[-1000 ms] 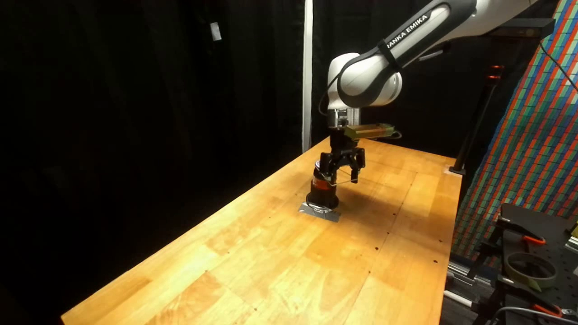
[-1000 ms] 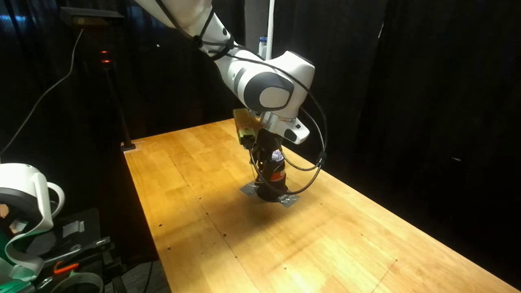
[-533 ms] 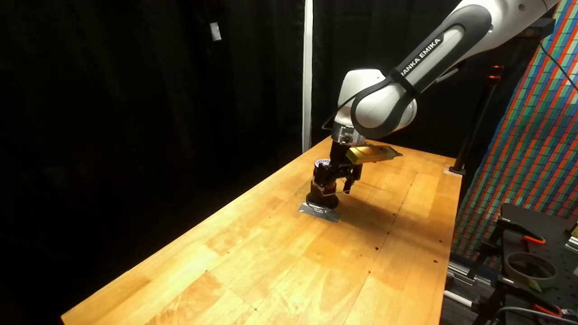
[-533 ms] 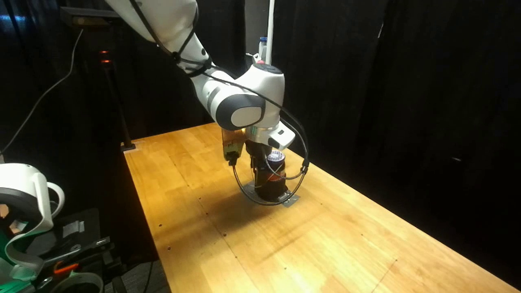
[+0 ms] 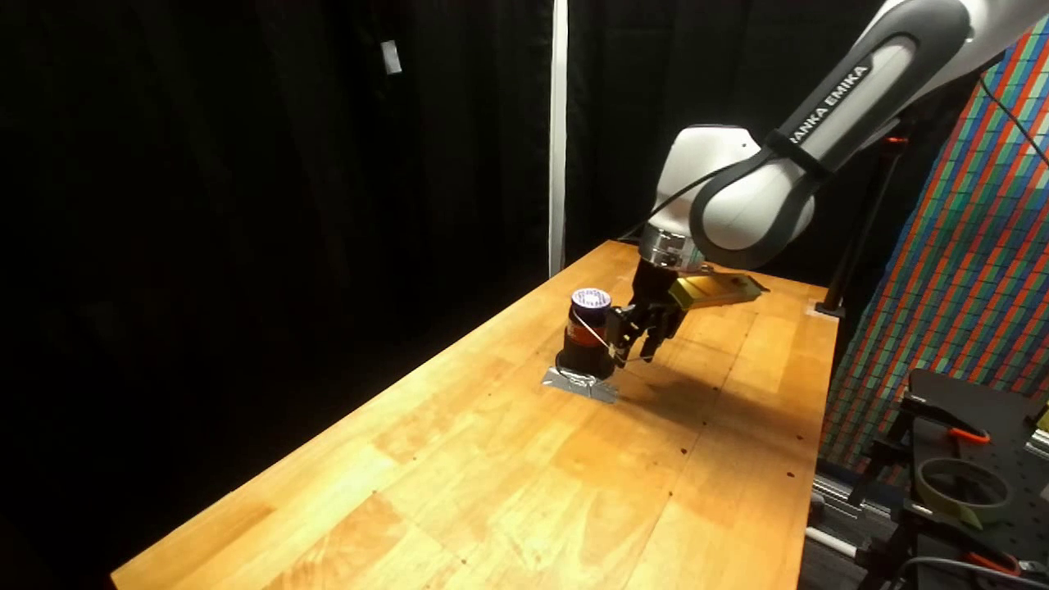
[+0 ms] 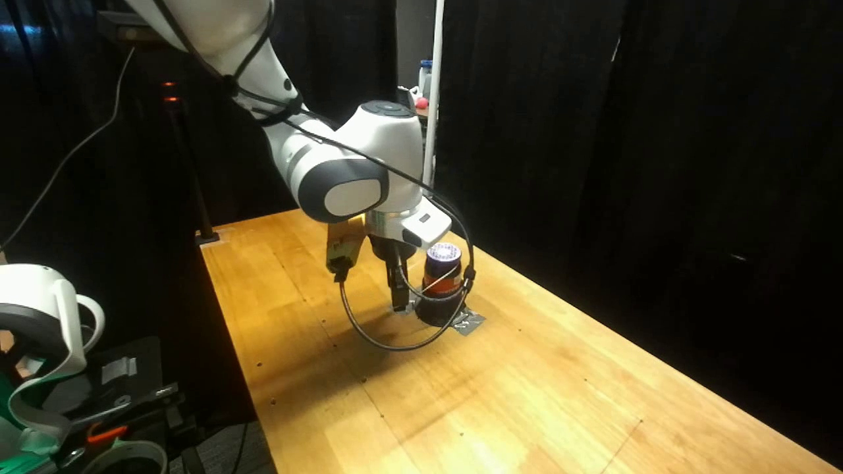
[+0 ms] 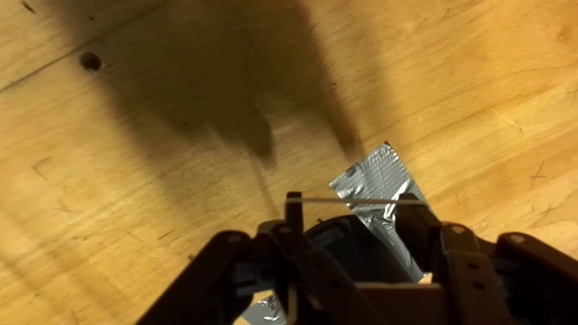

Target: Put the rubber band around the base of the cup

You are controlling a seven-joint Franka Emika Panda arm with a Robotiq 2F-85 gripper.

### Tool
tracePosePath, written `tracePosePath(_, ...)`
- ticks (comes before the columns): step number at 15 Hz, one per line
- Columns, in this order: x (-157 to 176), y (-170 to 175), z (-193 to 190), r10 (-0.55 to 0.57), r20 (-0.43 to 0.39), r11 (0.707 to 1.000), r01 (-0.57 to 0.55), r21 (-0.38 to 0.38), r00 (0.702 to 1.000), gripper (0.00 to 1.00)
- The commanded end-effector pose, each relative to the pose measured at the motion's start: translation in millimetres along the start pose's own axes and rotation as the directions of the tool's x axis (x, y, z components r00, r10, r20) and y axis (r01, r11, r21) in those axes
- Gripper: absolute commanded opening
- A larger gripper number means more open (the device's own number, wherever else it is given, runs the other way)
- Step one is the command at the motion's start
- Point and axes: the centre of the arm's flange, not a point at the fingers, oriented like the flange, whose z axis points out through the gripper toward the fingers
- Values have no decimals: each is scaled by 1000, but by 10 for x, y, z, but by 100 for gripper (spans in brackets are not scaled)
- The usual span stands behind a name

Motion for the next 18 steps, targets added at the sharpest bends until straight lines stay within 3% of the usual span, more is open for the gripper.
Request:
tracePosePath(1, -592, 193, -119, 6, -128, 998, 2, 56, 992, 27)
tracePosePath(4, -838, 249, -93, 29, -293, 988, 17, 154, 956, 8)
tracePosePath(7, -1024, 202, -135, 56, -439, 970, 55, 237, 897, 2)
tracePosePath(11, -1166, 266, -148, 98, -576, 950, 96, 297, 811, 9)
tracePosePath(18, -1369, 525, 49, 162, -724, 933, 135, 334, 670, 7)
